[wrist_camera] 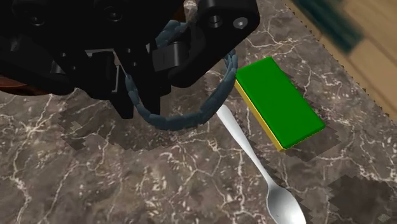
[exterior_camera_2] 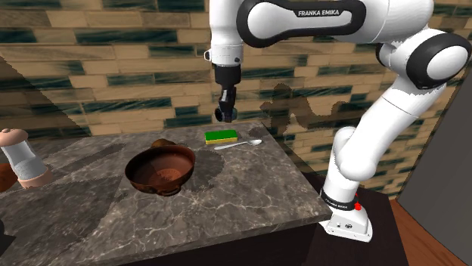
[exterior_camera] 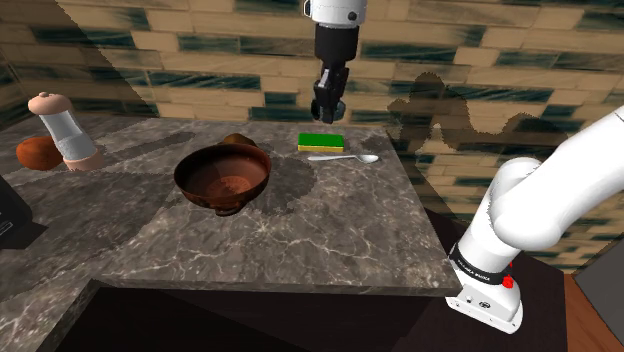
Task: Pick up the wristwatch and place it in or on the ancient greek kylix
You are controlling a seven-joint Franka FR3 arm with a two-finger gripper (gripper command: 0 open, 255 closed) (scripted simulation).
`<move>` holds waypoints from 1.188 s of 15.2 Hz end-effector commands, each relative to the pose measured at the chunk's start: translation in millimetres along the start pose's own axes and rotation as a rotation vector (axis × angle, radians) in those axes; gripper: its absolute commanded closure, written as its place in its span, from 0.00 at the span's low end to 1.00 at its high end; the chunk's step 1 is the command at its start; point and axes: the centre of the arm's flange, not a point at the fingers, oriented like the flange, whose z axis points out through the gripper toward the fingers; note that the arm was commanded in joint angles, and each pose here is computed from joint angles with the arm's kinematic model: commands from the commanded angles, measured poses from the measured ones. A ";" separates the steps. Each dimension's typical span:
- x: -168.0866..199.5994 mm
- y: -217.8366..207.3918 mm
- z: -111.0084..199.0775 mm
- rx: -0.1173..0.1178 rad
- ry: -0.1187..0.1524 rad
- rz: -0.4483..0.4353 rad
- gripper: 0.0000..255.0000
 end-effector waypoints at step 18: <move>152.9 -190.9 -5.4 0.000 0.000 0.000 1.00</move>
